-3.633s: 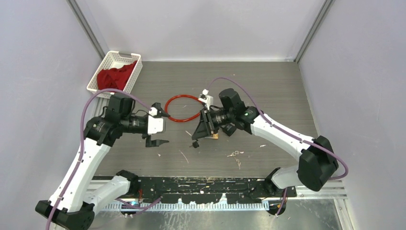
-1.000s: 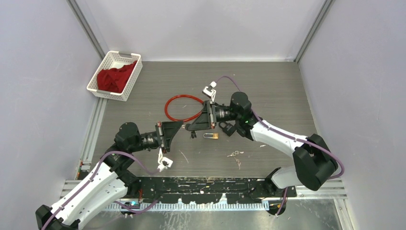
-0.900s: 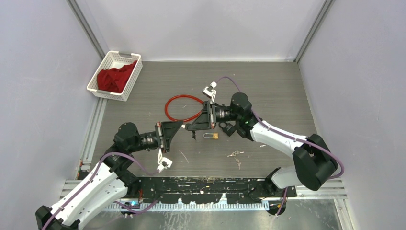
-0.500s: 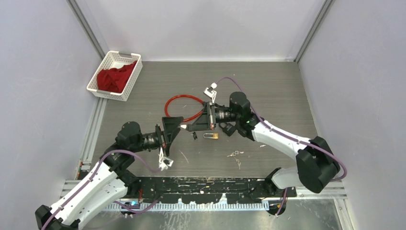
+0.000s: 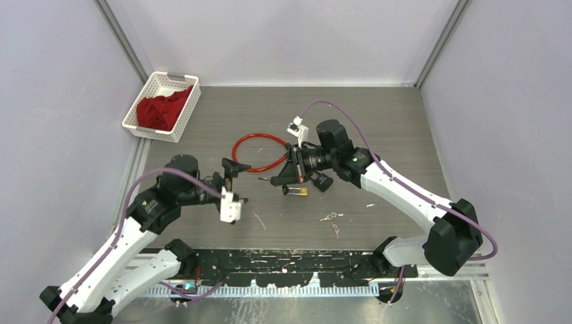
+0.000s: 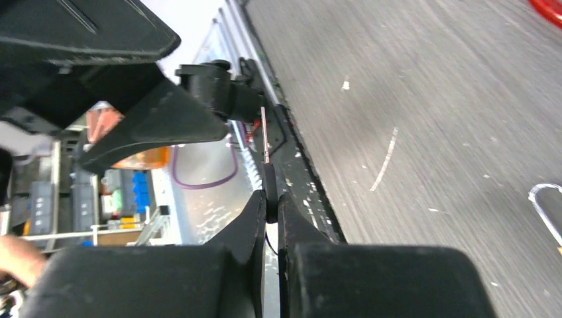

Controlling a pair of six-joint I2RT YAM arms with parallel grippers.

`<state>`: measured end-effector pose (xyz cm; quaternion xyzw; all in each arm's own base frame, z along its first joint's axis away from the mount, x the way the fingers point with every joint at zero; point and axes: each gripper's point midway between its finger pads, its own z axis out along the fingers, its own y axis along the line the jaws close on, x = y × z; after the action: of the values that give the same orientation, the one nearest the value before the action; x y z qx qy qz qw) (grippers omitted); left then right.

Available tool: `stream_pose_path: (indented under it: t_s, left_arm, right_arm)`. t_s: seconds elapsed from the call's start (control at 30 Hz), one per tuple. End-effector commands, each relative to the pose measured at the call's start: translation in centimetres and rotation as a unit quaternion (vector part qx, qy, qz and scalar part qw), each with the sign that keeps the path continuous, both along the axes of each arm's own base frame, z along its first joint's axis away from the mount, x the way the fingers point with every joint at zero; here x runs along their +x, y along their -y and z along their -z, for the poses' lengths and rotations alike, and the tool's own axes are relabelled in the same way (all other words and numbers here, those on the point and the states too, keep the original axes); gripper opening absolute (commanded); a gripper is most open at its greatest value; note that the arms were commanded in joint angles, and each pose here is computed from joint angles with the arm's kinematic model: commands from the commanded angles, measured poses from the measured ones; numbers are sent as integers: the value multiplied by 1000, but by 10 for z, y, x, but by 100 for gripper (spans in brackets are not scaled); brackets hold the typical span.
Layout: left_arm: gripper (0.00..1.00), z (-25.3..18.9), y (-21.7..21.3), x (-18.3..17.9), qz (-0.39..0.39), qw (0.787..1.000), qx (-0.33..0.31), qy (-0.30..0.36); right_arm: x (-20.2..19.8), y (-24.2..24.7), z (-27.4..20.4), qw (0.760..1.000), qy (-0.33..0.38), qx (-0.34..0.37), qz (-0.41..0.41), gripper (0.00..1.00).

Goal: Unlock with the key

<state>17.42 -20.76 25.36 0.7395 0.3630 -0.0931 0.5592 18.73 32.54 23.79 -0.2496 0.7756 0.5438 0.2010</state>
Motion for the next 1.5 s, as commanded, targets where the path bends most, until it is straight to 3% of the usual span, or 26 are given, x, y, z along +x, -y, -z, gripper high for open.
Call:
stream_pose_path:
  t_s: [0.0, 0.1, 0.17, 0.27, 0.33, 0.5, 0.9, 1.17, 1.47]
  left_arm:
    - [98, -2, 6, 1, -78, 977, -13, -200]
    - [99, 13, 9, 5, -97, 957, 46, -269]
    - [99, 27, 10, 7, -87, 959, 95, -254]
    - [99, 47, 16, 10, -61, 957, 184, -215]
    - [99, 62, 27, 17, -47, 944, 235, -226]
    - [99, 75, 69, 38, -12, 927, 292, -236]
    - [99, 137, 185, 87, 87, 938, 274, -194]
    - [99, 159, 233, 101, 141, 943, 236, -187]
    - [99, 178, 252, 108, 158, 939, 228, -203]
  right_arm:
    - [24, 16, 7, 994, 54, -69, 60, 1]
    - [58, 55, 30, 968, 46, -162, 188, 1]
    - [74, 90, 42, 943, 30, -199, 264, 1]
    - [90, 140, 45, 913, 5, -196, 357, 1]
    - [97, 172, 42, 894, -5, -189, 406, 1]
    - [100, 226, 33, 853, -12, -203, 482, 1]
    - [85, 273, 41, 803, -20, -264, 534, 1]
    - [81, 272, 40, 806, -26, -262, 530, 1]
    - [72, 269, 39, 812, -30, -256, 524, 1]
